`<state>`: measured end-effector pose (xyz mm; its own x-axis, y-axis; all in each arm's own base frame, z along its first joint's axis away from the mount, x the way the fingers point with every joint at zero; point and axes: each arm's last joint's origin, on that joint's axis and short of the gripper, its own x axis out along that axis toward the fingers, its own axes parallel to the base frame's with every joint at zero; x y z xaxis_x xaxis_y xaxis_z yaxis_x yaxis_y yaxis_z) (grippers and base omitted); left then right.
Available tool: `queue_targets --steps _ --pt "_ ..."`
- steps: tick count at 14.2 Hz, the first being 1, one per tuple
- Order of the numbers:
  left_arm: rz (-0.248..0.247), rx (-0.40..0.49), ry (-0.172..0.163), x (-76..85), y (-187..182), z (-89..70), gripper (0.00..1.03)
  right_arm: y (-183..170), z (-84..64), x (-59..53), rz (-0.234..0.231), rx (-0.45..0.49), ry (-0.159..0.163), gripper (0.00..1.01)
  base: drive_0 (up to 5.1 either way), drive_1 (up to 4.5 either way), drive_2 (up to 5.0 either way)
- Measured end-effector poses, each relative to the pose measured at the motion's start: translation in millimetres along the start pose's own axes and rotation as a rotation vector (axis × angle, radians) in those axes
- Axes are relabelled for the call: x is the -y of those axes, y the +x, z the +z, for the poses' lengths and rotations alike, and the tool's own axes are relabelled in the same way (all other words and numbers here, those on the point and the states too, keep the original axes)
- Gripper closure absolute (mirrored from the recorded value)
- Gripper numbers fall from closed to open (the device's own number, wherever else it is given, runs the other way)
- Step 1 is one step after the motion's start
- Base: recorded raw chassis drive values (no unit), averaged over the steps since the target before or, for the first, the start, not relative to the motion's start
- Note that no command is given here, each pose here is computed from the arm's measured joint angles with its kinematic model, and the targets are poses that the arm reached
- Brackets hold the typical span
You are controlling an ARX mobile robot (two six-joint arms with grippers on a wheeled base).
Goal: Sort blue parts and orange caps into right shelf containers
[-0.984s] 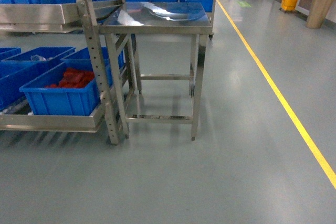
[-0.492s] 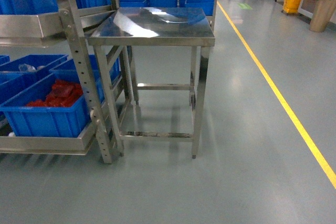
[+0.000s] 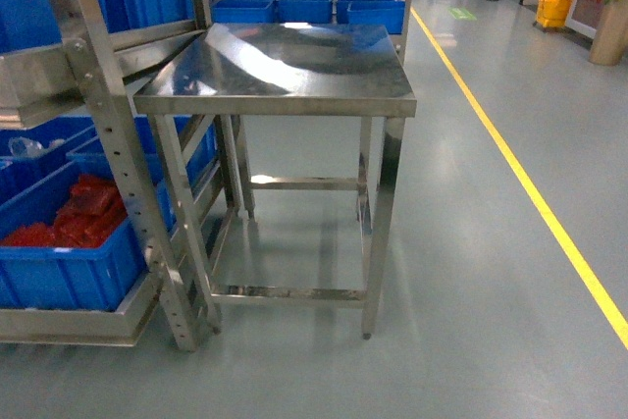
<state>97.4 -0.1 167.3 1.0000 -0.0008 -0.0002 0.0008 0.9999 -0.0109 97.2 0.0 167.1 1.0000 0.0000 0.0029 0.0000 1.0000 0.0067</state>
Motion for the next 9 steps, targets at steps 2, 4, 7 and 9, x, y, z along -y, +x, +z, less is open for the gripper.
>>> queue_targets --steps 2,4,7,9 --pt "0.0 -0.009 0.0 0.0 0.0 -0.8 0.59 0.0 -0.6 0.0 0.0 -0.007 0.0 0.57 0.0 0.0 0.0" --pt "-0.001 -0.004 0.0 0.0 0.0 -0.4 0.59 0.0 -0.4 0.1 -0.002 -0.005 0.0 0.57 -4.8 2.11 3.0" --pt "0.0 -0.001 0.0 0.0 0.0 -0.1 0.59 0.0 -0.1 0.1 -0.002 -0.001 0.0 0.57 -4.6 2.73 2.7" --pt "0.0 -0.001 0.0 0.0 0.0 -0.1 0.59 0.0 -0.1 0.1 -0.002 -0.001 0.0 0.57 -5.0 2.41 2.4"
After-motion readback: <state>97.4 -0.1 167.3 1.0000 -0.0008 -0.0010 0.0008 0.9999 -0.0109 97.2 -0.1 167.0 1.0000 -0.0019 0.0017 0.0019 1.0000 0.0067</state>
